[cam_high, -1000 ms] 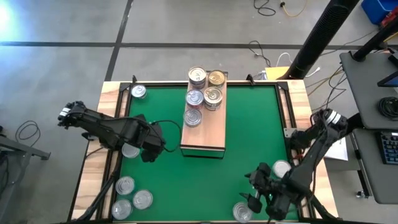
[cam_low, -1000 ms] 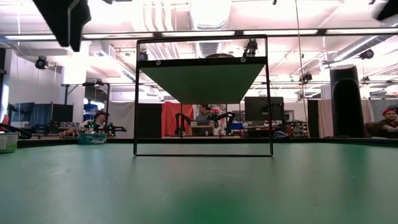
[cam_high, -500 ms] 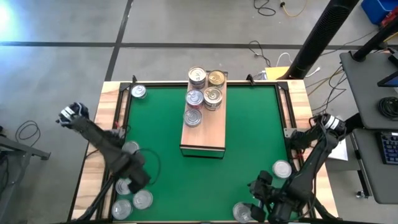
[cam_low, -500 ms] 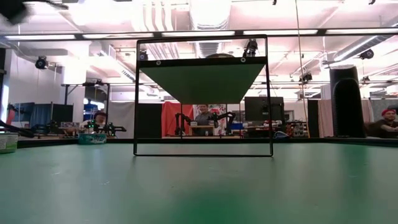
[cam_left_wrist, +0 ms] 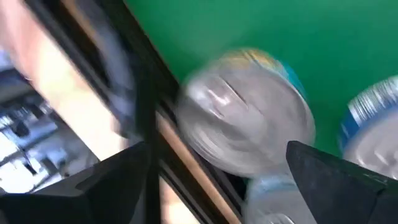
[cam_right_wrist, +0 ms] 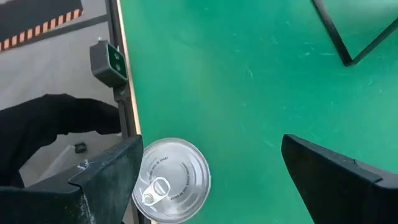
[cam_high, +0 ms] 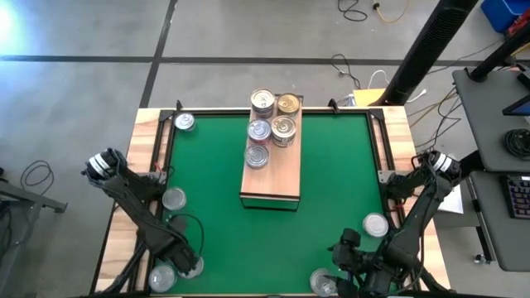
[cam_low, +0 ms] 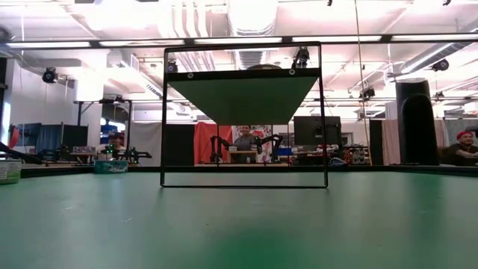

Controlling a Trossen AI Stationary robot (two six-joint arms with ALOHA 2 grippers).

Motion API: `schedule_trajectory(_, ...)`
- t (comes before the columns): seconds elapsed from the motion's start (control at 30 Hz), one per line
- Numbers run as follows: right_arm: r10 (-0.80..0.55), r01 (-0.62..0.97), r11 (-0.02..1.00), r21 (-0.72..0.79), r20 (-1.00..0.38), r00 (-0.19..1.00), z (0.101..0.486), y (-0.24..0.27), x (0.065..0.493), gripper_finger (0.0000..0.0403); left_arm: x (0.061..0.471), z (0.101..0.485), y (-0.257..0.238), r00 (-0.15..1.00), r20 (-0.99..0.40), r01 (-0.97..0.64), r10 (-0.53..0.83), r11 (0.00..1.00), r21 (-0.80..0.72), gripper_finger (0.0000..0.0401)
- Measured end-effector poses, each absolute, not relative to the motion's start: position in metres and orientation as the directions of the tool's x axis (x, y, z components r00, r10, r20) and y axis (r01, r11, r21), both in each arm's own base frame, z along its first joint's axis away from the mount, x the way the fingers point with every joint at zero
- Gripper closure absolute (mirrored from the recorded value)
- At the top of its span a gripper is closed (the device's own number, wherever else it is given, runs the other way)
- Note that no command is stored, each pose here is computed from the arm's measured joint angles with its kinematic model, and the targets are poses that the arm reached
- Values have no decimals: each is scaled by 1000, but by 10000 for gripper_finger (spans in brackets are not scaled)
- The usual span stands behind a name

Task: Stack canned seafood by type on shelf
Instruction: Stack the yellow blue tuna can on top of the other yellow blue tuna can on the shelf

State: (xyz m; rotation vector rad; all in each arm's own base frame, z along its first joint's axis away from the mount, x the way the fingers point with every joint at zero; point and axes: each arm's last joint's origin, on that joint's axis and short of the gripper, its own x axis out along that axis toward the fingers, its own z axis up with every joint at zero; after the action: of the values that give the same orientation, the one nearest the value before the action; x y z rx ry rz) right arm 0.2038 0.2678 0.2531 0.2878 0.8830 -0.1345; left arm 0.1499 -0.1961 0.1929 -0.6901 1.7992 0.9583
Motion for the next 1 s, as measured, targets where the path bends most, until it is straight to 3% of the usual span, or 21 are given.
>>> schedule_trajectory(0.2, 20, 158, 976, 148, -789, 613, 252, 269, 203, 29, 156, 167, -207, -482, -874, -780, -61, 483, 397, 74)
schedule_trajectory(0.37, 31, 108, 987, 119, -800, 599, 252, 269, 202, 29, 166, 158, -214, -489, -871, -772, -50, 489, 405, 95)
schedule_trajectory(0.5, 29, 89, 991, 96, -823, 567, 251, 267, 200, 29, 190, 166, -228, -335, -942, -789, -28, 555, 264, 105)
schedule_trajectory(0.67, -21, 83, 996, 28, -844, 535, 248, 262, 196, 29, 227, 185, -247, 45, -991, -718, 128, 693, 57, 106)
schedule_trajectory(0.73, -34, 83, 996, 11, -849, 527, 248, 261, 195, 29, 238, 199, -252, 141, -977, -690, 161, 723, 20, 106)
schedule_trajectory(0.8, -45, 83, 997, -2, -853, 519, 247, 260, 194, 29, 243, 211, -255, 171, -970, -685, 171, 729, 8, 106)
schedule_trajectory(1.0, -55, 79, 997, -16, -858, 511, 247, 260, 192, 29, 239, 218, -253, 39, -976, -723, 216, 680, 122, 106)
